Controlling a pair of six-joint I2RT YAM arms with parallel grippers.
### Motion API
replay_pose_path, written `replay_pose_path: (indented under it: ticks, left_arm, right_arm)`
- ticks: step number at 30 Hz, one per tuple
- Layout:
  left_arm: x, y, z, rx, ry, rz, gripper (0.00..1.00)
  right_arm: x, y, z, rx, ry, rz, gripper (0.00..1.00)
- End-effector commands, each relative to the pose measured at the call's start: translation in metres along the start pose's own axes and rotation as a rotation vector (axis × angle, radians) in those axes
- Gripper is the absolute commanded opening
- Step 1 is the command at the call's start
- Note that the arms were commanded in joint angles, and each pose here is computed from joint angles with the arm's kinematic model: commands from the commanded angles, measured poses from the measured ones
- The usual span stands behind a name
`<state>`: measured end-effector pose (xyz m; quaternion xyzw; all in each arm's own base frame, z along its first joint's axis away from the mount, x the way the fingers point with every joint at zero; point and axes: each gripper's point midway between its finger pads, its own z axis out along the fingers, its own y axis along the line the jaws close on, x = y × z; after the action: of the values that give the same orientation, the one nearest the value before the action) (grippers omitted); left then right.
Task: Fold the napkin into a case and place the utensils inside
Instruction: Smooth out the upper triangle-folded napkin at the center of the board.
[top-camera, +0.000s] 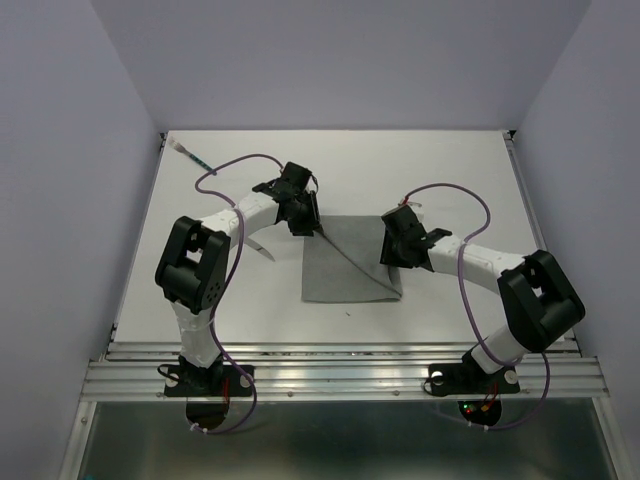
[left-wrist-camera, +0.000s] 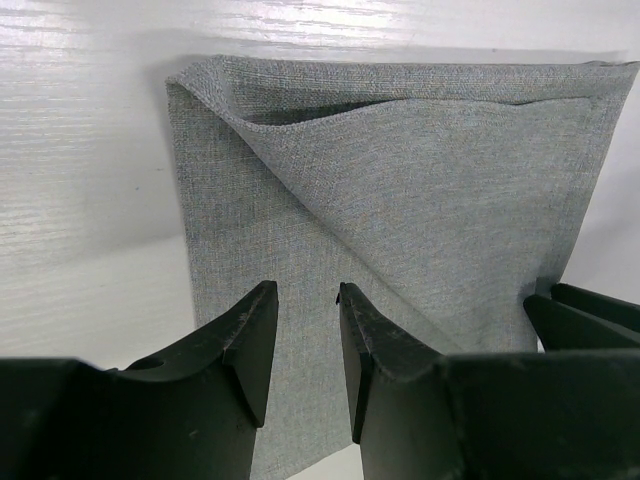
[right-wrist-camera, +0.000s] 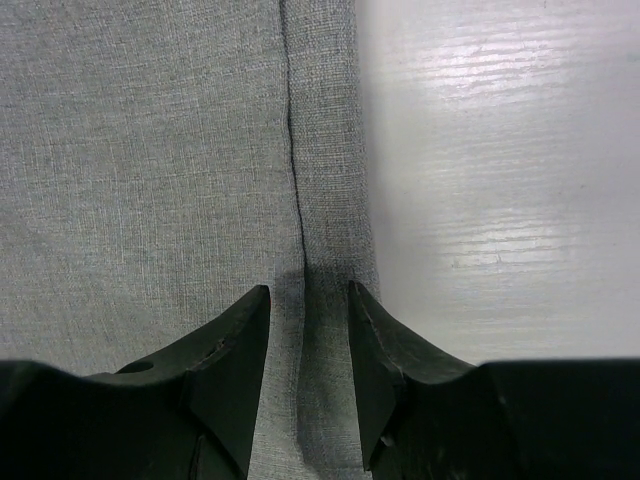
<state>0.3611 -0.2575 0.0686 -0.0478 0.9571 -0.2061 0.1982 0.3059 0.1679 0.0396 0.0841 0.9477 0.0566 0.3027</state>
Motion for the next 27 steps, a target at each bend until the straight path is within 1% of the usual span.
replay_pose_path:
  ticks: [1, 6, 10, 15, 20, 23, 27]
  left_arm:
    - [-0.011, -0.01, -0.01, 0.027, -0.041, 0.027, 0.43]
    - [-0.013, -0.012, -0.009, 0.034, -0.044, 0.028, 0.43]
    - [-0.013, -0.012, -0.006, 0.034, -0.04, 0.031, 0.43]
    - [-0.011, -0.012, -0.004, 0.034, -0.036, 0.032, 0.43]
    - [-0.011, -0.011, 0.0, 0.029, -0.028, 0.032, 0.43]
    - [-0.012, -0.011, 0.002, 0.027, -0.029, 0.029, 0.43]
    - [-0.013, -0.013, 0.002, 0.035, -0.029, 0.027, 0.43]
  right_arm:
    - [-0.028, 0.011, -0.013, -0.021, -0.081, 0.006, 0.43]
    - [-0.032, 0.016, -0.024, -0.057, -0.096, 0.027, 0.43]
    - [-0.026, 0.023, -0.028, -0.106, -0.066, 0.033, 0.41]
    - [-0.02, 0.026, -0.046, -0.157, -0.073, 0.046, 0.34]
    - [0.0, 0.044, -0.061, -0.257, -0.023, 0.017, 0.25]
    - [0.014, 0.048, -0.057, -0.273, 0.019, -0.008, 0.21]
    - [0.028, 0.046, -0.047, -0.293, 0.037, -0.005, 0.2]
